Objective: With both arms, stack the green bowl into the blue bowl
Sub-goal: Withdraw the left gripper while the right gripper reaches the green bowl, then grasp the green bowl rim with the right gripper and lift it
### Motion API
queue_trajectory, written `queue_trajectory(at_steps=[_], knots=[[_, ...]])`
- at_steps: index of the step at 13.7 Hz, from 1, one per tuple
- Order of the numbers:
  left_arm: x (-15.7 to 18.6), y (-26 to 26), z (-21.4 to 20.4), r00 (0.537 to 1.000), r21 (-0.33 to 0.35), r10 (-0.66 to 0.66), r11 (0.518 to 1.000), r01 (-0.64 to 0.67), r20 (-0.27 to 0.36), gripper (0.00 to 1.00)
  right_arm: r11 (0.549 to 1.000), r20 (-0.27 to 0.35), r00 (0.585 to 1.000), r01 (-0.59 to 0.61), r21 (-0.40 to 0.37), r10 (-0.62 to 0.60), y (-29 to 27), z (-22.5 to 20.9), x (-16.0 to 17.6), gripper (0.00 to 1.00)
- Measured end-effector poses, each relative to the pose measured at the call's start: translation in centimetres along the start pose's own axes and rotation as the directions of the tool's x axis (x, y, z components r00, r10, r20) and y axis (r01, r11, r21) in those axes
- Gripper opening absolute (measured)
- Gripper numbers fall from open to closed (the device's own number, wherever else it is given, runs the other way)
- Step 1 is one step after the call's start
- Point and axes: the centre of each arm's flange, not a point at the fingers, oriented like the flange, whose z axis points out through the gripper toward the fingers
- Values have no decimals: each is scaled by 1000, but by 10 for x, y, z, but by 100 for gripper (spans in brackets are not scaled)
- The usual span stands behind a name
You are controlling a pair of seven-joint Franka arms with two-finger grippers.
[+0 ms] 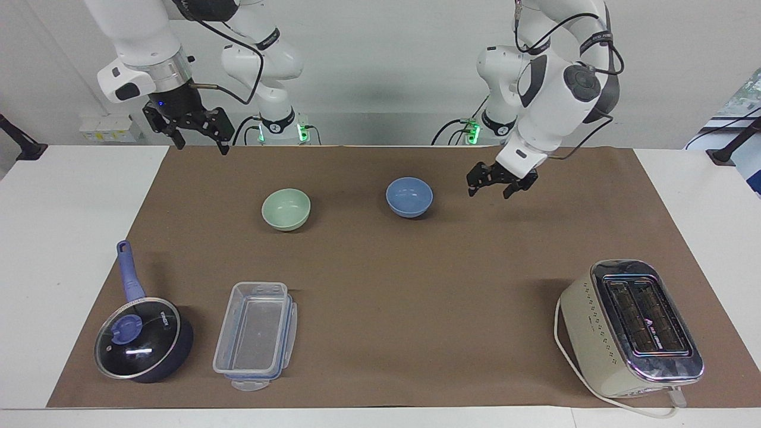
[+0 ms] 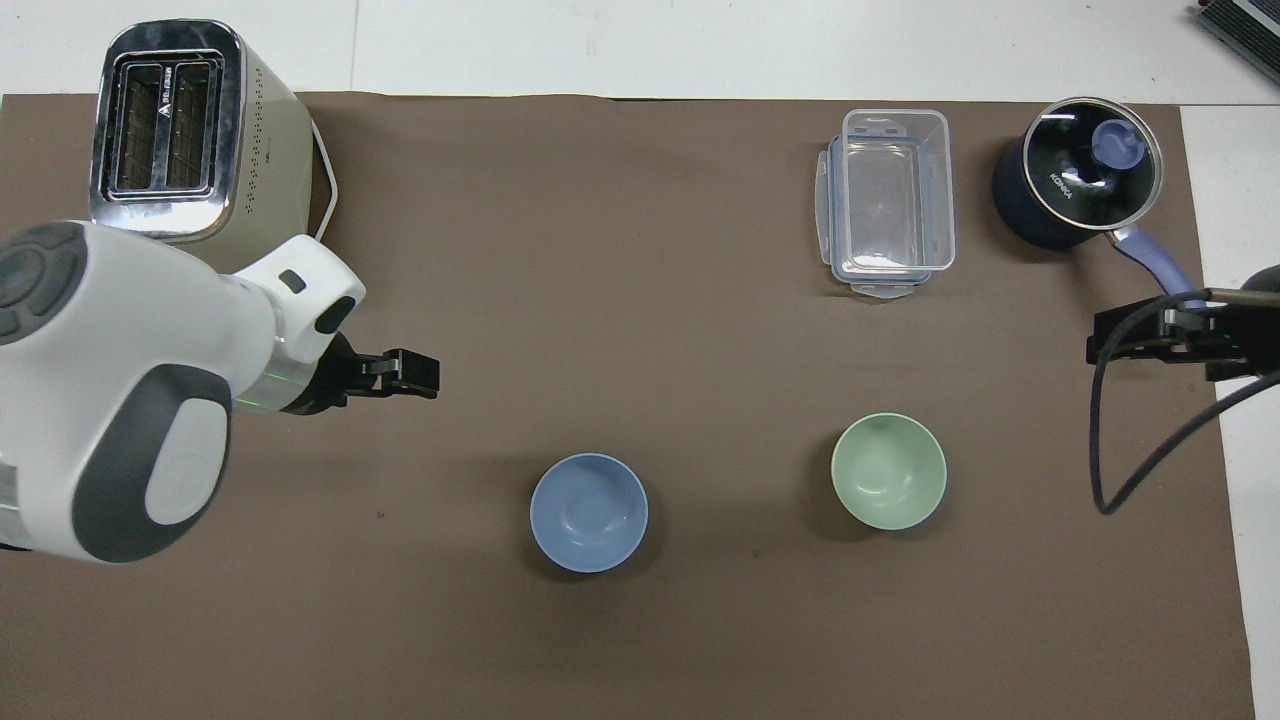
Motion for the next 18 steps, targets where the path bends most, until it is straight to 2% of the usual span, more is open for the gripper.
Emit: queue_trajectory(at_steps=[3,7,10,12,16,18], knots=[[18,-44,-46,995,68,90,994,-86,-53,100,1000,-5,1000,30,0,-30,6,40,-8,100],[24,-100,-92,997,100,44,994,-37,-67,100,999,-3,999,47,19,-47,5,116,-15,100],[19,-105,-111,998,162,54,986,-48,-36,100,998,-36,997,62,27,-61,0,184,-25,100],[18,-103,-126,994,180,102,979,-94,-37,100,995,-41,995,97,29,-96,-5,225,-36,100],[18,-107,-131,993,183,112,978,-103,-40,100,983,-8,984,179,35,-178,-6,259,-50,100],[17,-108,-130,994,182,109,978,-102,-27,100,977,4,979,205,65,-205,-6,270,-53,100]])
